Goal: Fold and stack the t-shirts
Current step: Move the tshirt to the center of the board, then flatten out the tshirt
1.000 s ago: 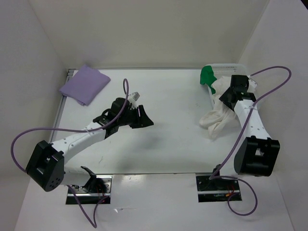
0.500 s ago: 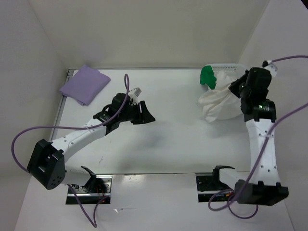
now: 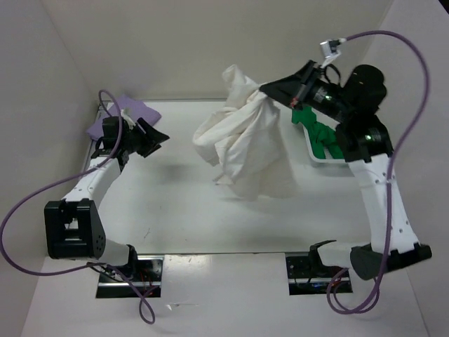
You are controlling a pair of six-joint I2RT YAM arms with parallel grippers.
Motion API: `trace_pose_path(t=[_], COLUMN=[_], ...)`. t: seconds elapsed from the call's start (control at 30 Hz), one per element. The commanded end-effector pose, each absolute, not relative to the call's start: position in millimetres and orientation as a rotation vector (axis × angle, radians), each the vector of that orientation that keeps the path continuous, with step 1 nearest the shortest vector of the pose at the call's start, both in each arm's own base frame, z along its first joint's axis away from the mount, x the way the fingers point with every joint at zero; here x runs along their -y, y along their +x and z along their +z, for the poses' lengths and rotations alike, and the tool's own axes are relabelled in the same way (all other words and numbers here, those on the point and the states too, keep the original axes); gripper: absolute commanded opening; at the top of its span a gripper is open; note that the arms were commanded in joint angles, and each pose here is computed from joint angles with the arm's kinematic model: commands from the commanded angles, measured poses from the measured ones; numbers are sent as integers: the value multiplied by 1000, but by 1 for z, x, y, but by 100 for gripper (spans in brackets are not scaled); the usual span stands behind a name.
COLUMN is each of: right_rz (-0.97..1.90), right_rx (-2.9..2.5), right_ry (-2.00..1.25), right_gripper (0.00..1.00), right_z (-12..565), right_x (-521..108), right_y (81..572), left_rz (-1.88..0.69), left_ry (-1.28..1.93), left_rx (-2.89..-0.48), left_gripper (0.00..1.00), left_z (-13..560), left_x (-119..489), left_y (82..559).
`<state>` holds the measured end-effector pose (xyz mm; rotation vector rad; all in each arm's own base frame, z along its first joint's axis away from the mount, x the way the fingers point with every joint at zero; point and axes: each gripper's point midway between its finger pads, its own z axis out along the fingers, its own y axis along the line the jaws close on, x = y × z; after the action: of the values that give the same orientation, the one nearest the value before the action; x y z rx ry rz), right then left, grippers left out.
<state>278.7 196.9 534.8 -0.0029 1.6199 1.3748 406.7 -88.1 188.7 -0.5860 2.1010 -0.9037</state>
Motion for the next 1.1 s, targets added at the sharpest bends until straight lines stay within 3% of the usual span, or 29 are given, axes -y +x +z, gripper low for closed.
trace_pose_path(t=[0.0, 0.07, 0.13, 0.17, 0.2, 0.23, 0.27, 0.4, 0.43, 0.5, 0.53, 0.63, 0.73, 0.77, 0.87, 1.07], right_rz=[1576, 1551, 1398, 1243, 1142, 993, 912, 872, 869, 861, 851, 885, 870, 847, 820, 769], right_rx=[-1650, -1742, -1847, -1950, -1982, -1998, -2065, -2192, -2223, -2319, -2381, -2474, -2556, -2566, -2586, -2612], right_ry=[-204, -162, 14, 127, 196, 317, 399, 372, 356, 296, 285, 179, 134, 127, 111, 35], right_gripper=[1, 4, 20, 30, 46, 51, 53, 50, 39, 26, 9, 4, 13, 25, 42, 54], right_z=[527, 483, 432, 379, 356, 332, 291, 240, 231, 199, 177, 148, 120, 116, 107, 101], right_x=[-235, -238, -217, -191, -174, -148, -126, -135, -143, -171, -179, -221, -241, -243, -244, -247], right_y=[265, 282, 322, 344, 353, 367, 371, 346, 337, 312, 298, 259, 236, 235, 230, 235], left_rz=[-926, -918, -913, -903, -874, -842, -770, -517, -488, -441, -418, -510, -599, -600, -539, -472], left_ry=[-579, -591, -581, -563, -554, -534, -473, -425, -431, -461, -477, -622, -881, -921, -977, -960], left_rx=[-2043, -2038, -2039, -2041, -2042, -2080, -2114, -2269, -2341, -2377, -2409, -2411, -2336, -2295, -2292, -2257], left_gripper=[64, 65, 67, 68, 68, 68, 68, 68, 68, 70, 70, 70, 68, 71, 75, 74], left_z=[211, 211, 213, 213, 212, 206, 197, 157, 136, 125, 112, 106, 92, 94, 79, 68], left_x=[82, 77, 77, 77, 74, 78, 77, 67, 67, 61, 58, 68, 62, 58, 46, 35], left_y=[398, 399, 399, 399, 398, 392, 389, 368, 353, 336, 324, 301, 283, 281, 280, 295])
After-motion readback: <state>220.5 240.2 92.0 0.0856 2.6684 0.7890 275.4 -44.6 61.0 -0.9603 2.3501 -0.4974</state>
